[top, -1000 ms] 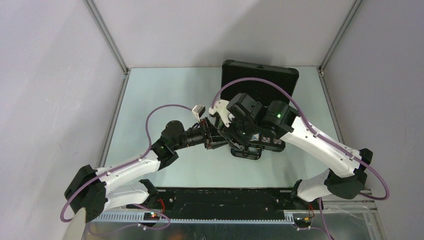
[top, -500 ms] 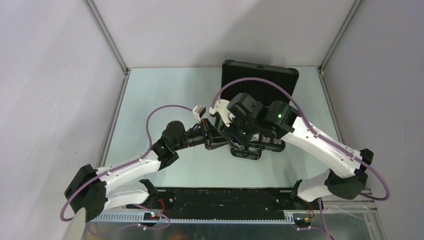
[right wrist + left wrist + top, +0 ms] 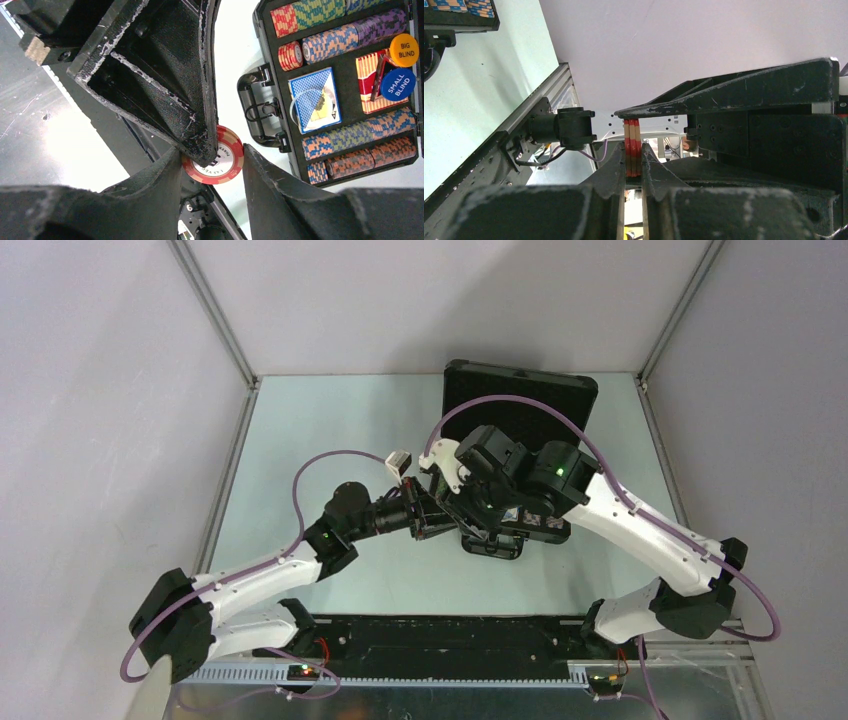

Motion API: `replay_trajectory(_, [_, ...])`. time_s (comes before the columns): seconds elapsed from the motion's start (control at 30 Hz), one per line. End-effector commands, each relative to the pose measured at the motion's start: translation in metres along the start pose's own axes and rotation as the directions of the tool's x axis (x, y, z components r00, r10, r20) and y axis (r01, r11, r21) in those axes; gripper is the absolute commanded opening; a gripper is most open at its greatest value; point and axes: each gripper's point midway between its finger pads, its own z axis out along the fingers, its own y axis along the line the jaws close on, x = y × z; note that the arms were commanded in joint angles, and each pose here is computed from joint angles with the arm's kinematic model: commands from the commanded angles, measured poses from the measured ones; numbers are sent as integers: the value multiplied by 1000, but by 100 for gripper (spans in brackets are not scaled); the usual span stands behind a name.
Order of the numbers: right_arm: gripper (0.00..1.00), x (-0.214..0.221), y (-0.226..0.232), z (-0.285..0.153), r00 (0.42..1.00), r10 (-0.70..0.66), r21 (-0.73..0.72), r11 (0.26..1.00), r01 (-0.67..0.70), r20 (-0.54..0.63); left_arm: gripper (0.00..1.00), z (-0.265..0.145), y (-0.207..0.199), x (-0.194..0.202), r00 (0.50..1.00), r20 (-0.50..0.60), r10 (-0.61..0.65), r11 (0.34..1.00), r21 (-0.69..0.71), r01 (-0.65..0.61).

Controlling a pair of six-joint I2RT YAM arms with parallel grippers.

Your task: Pack up texas hold em set

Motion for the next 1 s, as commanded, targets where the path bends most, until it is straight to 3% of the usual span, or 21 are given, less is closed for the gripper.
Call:
replay_trajectory(0.0, [58, -18, 5, -15, 994, -24, -28, 999, 27, 106, 0, 0, -12, 8, 999, -28, 40, 998, 47, -39])
replay_trajectory(0.07, [71, -19, 4, -17, 993, -23, -22, 999, 26, 117, 0, 0, -12, 8, 999, -27, 40, 998, 45, -39])
replay_trajectory(0.2, [86, -24, 3, -25, 988, -16, -17, 1000, 19, 156, 0, 1, -11, 8, 999, -27, 37, 998, 42, -36])
replay_trajectory(0.37, [89, -35, 0, -44, 968, 30, -6, 1000, -29, 249, 0, 2, -10, 7, 999, -27, 37, 999, 38, -36])
replay_trajectory(0.47, [89, -50, -13, -61, 912, 160, 3, 985, -174, 377, 0, 3, -7, 5, 999, -18, 44, 999, 32, -43])
replay_trajectory(0.57, [87, -41, -42, -77, 778, 354, -13, 913, -408, 519, 0, 3, -3, 3, 999, -3, 52, 998, 24, -52])
replay_trajectory(0.6, [87, -42, -50, -93, 667, 450, -76, 857, -510, 594, 0, 3, -1, 3, 999, 0, 50, 999, 19, -50])
replay_trajectory(0.63, [82, -31, -52, -83, 601, 548, -128, 792, -597, 582, 0, 3, -1, 2, 999, 7, 51, 999, 18, -51])
replay_trajectory(0.67, [79, -31, -58, -101, 514, 572, -178, 761, -624, 639, 0, 3, 0, 2, 999, 11, 49, 999, 16, -49])
replay_trajectory(0.7, [73, -18, -58, -86, 454, 651, -224, 690, -688, 608, 0, 2, 1, 1, 999, 17, 50, 999, 15, -50])
replay_trajectory(0.73, [70, -17, -57, -98, 383, 671, -288, 665, -689, 635, 0, 3, 0, 1, 999, 18, 51, 999, 16, -51])
replay_trajectory(0.77, [64, -6, -54, -81, 332, 736, -334, 597, -730, 591, 0, 2, -1, 0, 998, 19, 53, 998, 19, -53])
replay_trajectory(0.8, [62, -8, -49, -94, 272, 748, -409, 585, -700, 605, 0, 3, -2, 0, 998, 20, 53, 998, 20, -54])
replay_trajectory(0.83, [60, 2, -47, -75, 227, 799, -448, 519, -728, 558, 0, 3, -3, 0, 998, 21, 57, 998, 23, -57])
replay_trajectory(0.87, [59, -3, -42, -89, 177, 801, -519, 520, -679, 571, 0, 3, -6, -1, 998, 23, 59, 998, 29, -60])
replay_trajectory(0.97, [55, 4, -36, -81, 55, 861, -650, 421, -633, 505, 0, 2, -10, -1, 997, 25, 67, 997, 39, -68])
